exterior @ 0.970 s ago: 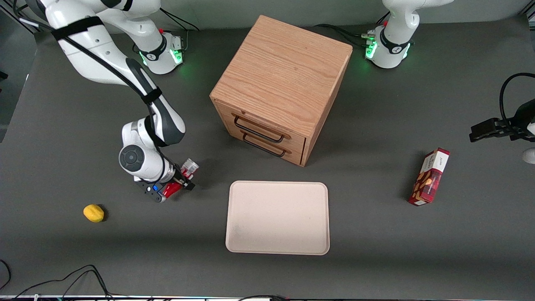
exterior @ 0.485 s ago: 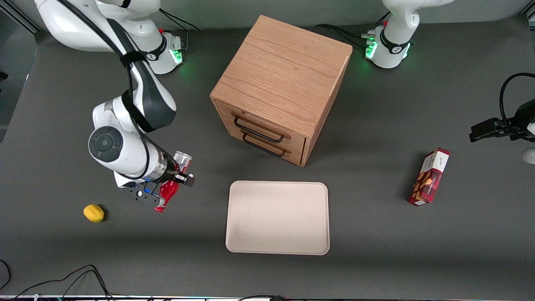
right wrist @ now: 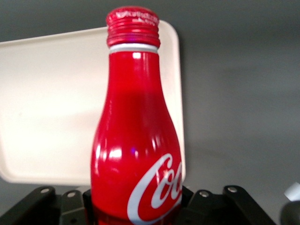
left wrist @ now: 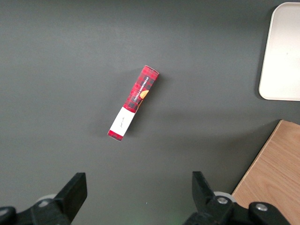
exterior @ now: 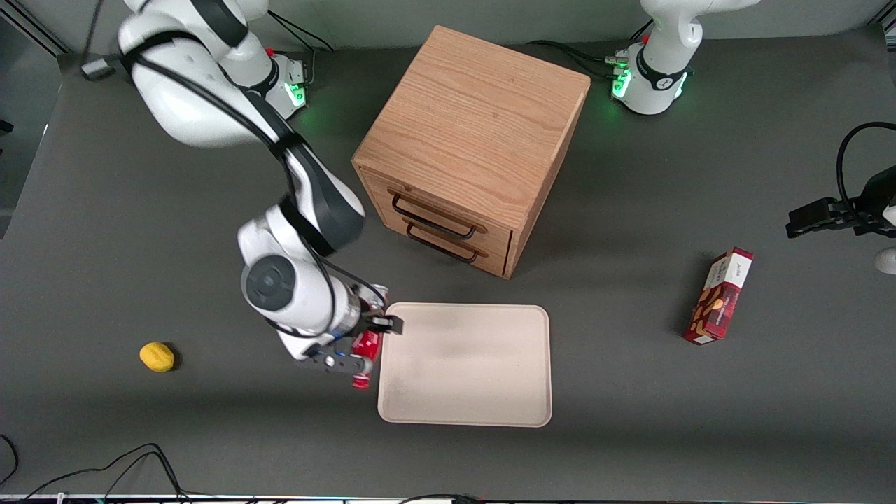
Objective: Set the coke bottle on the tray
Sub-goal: 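Lift the bottle and carry it over the cream tray, then lower the bottle onto the tray and open the right gripper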
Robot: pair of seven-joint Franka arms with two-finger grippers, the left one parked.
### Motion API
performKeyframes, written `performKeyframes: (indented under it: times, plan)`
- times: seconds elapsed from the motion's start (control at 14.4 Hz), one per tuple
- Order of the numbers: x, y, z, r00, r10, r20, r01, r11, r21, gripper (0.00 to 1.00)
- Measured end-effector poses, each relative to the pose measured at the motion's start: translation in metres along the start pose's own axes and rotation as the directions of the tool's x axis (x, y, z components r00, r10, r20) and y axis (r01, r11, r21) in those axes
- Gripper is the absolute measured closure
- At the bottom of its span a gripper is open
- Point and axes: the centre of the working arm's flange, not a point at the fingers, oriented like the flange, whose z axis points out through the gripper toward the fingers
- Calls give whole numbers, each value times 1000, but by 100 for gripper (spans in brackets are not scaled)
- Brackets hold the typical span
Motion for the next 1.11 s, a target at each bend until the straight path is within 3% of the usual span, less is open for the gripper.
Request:
performKeyframes:
  times: [0.28, 0.55, 0.62, 1.04, 1.11]
  plan:
    - [6, 7, 88, 1000, -16, -27, 17, 1000, 13, 69]
    - [4, 5, 105, 999, -19, -37, 20, 1000, 24, 69]
    - [4, 3, 104, 999, -24, -41, 25, 999, 22, 65]
    - [5, 0, 99, 997, -40, -59, 41, 999, 11, 7]
    - [5, 0, 99, 997, -41, -60, 42, 999, 11, 0]
